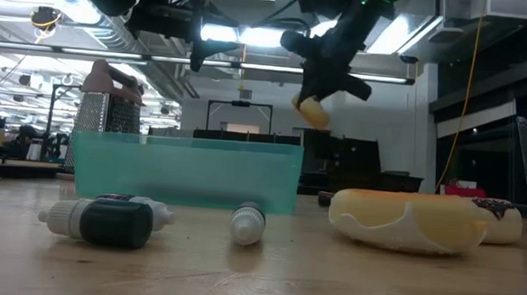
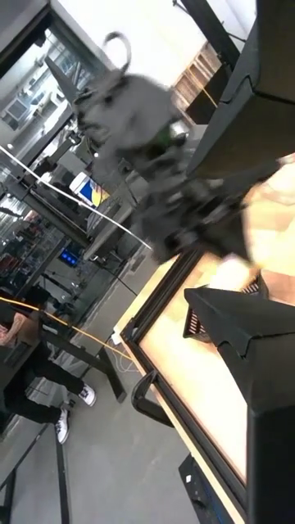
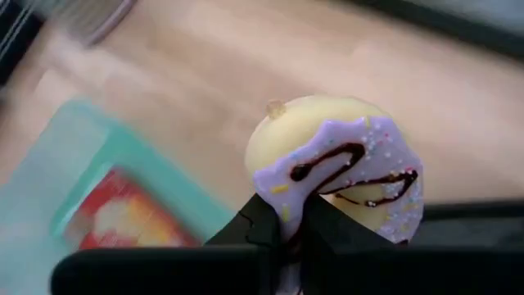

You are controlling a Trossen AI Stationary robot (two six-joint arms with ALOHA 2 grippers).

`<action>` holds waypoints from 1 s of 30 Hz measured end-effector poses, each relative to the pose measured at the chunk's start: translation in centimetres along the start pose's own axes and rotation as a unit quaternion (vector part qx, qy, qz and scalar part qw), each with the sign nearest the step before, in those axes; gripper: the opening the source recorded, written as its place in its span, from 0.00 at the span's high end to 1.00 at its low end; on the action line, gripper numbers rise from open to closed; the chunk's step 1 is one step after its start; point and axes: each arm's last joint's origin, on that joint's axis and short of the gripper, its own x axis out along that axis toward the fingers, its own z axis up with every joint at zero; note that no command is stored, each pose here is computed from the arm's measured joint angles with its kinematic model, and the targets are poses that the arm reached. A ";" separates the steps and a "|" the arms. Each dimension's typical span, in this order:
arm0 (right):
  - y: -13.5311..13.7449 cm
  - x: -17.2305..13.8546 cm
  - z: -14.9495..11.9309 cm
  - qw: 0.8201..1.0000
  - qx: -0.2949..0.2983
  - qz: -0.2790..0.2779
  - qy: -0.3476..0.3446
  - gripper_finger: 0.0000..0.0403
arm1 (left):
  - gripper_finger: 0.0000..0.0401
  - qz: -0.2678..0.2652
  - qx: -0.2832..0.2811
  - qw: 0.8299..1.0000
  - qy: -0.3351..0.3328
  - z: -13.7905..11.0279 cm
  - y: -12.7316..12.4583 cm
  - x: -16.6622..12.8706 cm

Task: Pick & Place Food Item
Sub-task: Put the purple donut into the black bin

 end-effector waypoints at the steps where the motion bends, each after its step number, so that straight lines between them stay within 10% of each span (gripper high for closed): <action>1: -0.5 -0.2 0.7 1.000 0.001 -0.008 -0.002 0.93 | 0.44 0.000 0.000 1.000 0.000 0.0 0.0 0.0; 11: -5.4 -0.5 3.5 0.996 0.003 -0.085 0.033 0.95 | 0.44 0.000 0.001 1.000 0.000 0.0 0.0 0.0; 30: -8.1 1.2 0.1 0.977 -0.023 -0.136 0.163 0.95 | 0.44 0.003 0.009 1.000 -0.001 0.0 0.0 0.0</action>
